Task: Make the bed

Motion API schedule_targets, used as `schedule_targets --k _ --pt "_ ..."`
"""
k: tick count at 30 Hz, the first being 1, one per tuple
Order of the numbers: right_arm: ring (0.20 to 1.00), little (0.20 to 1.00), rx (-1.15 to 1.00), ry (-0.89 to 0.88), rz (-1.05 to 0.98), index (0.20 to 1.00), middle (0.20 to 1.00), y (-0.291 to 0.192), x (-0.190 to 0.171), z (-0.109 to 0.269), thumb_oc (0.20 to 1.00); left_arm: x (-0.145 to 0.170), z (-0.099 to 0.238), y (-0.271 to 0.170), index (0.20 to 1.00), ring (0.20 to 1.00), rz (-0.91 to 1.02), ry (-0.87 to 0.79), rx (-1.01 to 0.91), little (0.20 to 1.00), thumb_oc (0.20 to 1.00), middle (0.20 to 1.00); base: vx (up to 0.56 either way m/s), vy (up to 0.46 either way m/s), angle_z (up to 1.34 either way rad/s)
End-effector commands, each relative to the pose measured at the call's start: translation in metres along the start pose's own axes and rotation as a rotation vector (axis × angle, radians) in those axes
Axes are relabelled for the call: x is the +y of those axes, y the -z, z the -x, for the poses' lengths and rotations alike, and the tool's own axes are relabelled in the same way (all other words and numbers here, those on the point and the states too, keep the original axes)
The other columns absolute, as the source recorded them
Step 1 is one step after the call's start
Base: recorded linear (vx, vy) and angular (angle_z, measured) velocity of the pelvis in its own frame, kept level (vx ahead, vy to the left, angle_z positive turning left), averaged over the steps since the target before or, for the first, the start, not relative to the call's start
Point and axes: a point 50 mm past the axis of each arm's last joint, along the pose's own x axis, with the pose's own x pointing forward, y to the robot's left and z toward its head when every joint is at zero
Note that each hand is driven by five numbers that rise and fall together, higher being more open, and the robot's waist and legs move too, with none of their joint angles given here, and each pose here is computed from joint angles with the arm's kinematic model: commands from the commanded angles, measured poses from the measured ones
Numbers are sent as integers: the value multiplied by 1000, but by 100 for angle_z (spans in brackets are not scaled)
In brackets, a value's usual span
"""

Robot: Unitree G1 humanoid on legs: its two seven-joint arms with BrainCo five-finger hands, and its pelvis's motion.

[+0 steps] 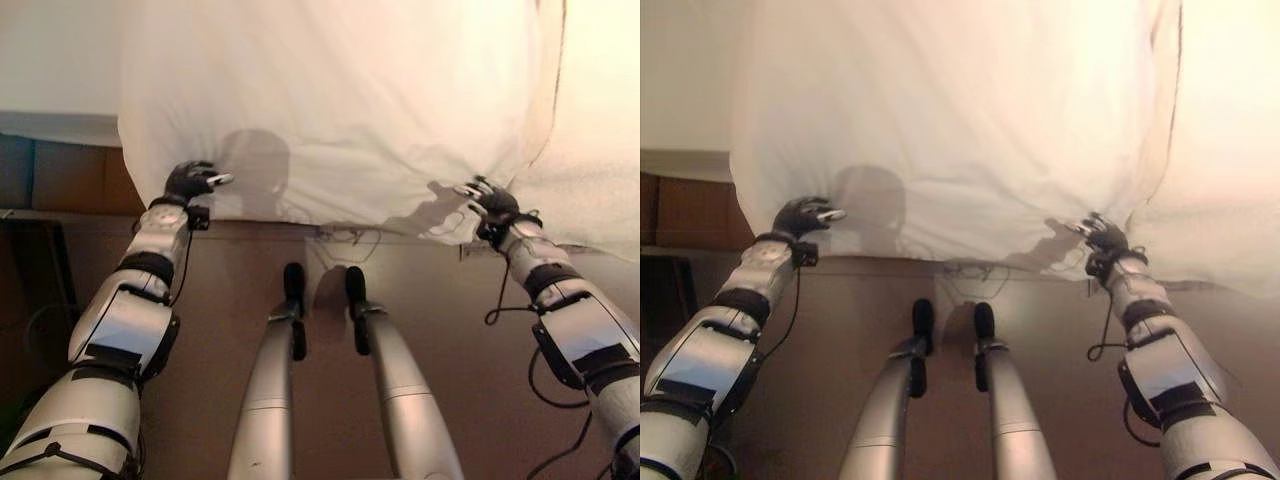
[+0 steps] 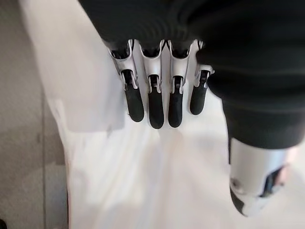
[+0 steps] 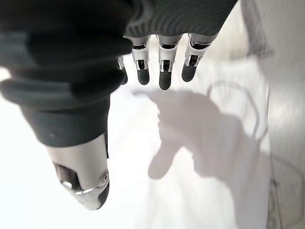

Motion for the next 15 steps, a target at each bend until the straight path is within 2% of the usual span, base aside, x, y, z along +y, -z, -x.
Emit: schedule_targets --k 1,2,4,5,7,11,14,15 --pt "1000 1000 -36 63 25 1000 1000 -3 -19 3 1000 25 3 11 1000 1000 -28 -106 41 1000 1000 1000 98 -48 7" --pt "1000 1000 26 87 0 1000 1000 38 -30 15 1000 30 19 64 1000 1000 62 -126 152 1000 1000 1000 137 -55 8" --pt "1000 1000 72 90 -21 1000 1000 64 -33 24 1000 26 29 88 1000 1000 88 -103 196 1000 1000 1000 168 -45 6" --pt "1000 1000 110 98 -69 1000 1000 89 -34 34 1000 15 41 111 1000 1000 179 -82 224 1000 1000 1000 125 -25 4" --pt "1000 1000 135 102 -86 1000 1000 103 -38 42 1000 8 48 122 1000 1000 192 -54 230 1000 1000 1000 90 -30 1" --pt "1000 1000 194 93 -117 1000 1000 142 -41 67 1000 -26 81 167 1000 1000 198 100 315 1000 1000 1000 81 -16 1" --pt "1000 1000 221 91 -103 1000 1000 151 -43 73 1000 -28 88 175 1000 1000 211 111 339 1000 1000 1000 59 -7 1" --pt "1000 1000 266 83 -103 1000 1000 168 -40 84 1000 -36 105 195 1000 1000 233 134 406 1000 1000 1000 68 -4 2"
